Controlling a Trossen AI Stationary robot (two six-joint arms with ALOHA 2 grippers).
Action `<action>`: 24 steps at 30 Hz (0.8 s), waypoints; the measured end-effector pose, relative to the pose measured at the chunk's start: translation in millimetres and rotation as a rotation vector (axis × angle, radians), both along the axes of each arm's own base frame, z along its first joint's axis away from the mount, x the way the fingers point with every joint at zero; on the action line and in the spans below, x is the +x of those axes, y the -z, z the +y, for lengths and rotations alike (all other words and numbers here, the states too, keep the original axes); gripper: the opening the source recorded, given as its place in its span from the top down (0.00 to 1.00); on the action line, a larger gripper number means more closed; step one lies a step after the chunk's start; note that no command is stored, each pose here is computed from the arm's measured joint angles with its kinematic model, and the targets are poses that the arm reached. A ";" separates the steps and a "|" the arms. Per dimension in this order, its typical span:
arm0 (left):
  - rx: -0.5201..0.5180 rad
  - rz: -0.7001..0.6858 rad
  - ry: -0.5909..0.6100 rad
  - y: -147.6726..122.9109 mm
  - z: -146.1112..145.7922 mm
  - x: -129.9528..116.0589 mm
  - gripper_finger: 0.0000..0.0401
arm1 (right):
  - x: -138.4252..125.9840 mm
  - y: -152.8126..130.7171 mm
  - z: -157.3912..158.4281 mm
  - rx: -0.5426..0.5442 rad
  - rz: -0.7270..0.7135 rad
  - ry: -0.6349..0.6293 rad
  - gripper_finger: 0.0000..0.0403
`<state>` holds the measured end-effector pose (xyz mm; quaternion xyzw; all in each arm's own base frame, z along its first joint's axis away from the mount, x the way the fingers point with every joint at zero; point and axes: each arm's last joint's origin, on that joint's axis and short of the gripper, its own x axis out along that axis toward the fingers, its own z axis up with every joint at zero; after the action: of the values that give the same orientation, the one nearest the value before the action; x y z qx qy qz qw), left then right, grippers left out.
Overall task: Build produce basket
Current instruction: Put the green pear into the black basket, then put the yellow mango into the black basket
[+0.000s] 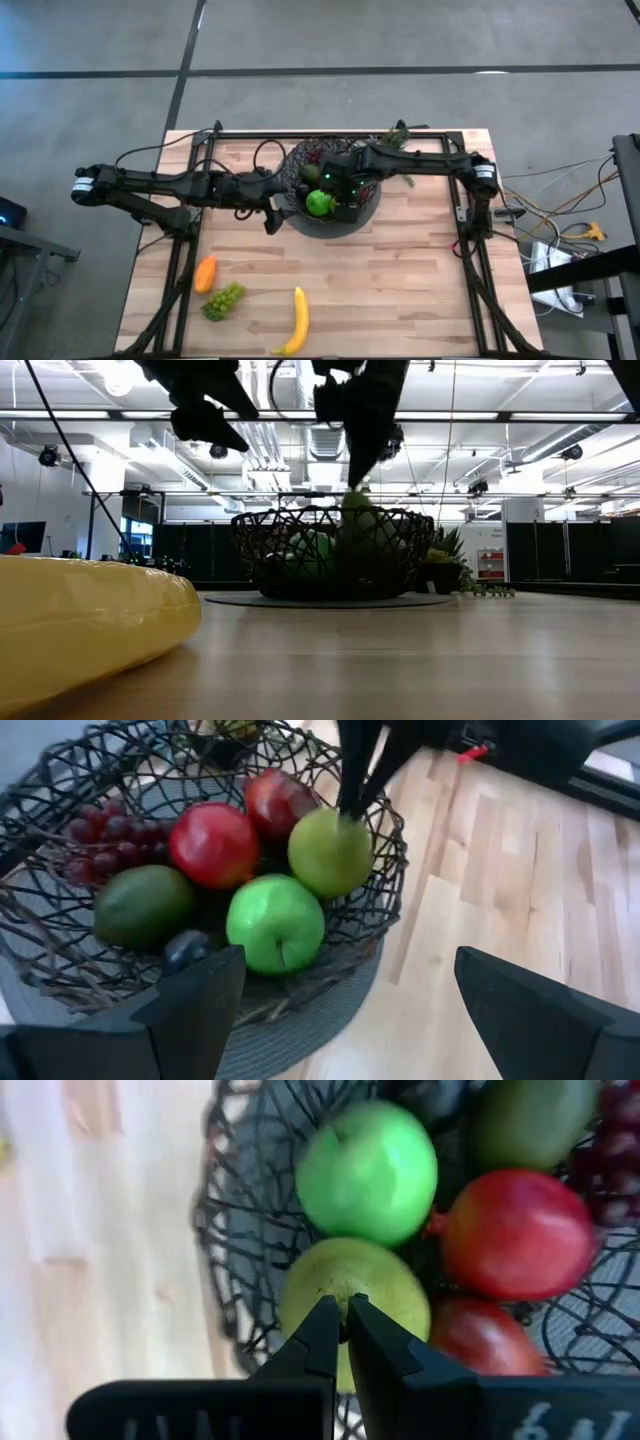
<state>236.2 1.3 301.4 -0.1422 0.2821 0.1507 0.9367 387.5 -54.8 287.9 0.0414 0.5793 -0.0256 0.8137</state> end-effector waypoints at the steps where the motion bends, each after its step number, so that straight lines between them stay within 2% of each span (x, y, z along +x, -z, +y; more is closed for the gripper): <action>1: 0.000 -0.007 -0.010 -0.5 0.2 0.3 0.14 | 0.8 5.8 -0.3 0.000 0.016 -0.006 0.98; 13: 0.032 -0.055 -0.066 -5.4 2.1 2.4 0.14 | 0.9 35.8 -3.4 -0.039 0.043 -0.072 0.96; 20: -0.024 -0.059 -0.104 -7.5 2.1 1.0 0.14 | -1.8 39.8 -11.9 -0.079 0.064 -0.070 0.80; 24: -0.088 0.003 -0.152 -11.4 2.0 -8.5 0.14 | -5.9 23.3 -19.2 -0.089 0.021 -0.048 0.70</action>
<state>227.7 3.3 312.9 -0.2041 0.2785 0.2089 0.9150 381.6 -74.0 264.6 -0.0088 0.5868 -0.0322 0.8090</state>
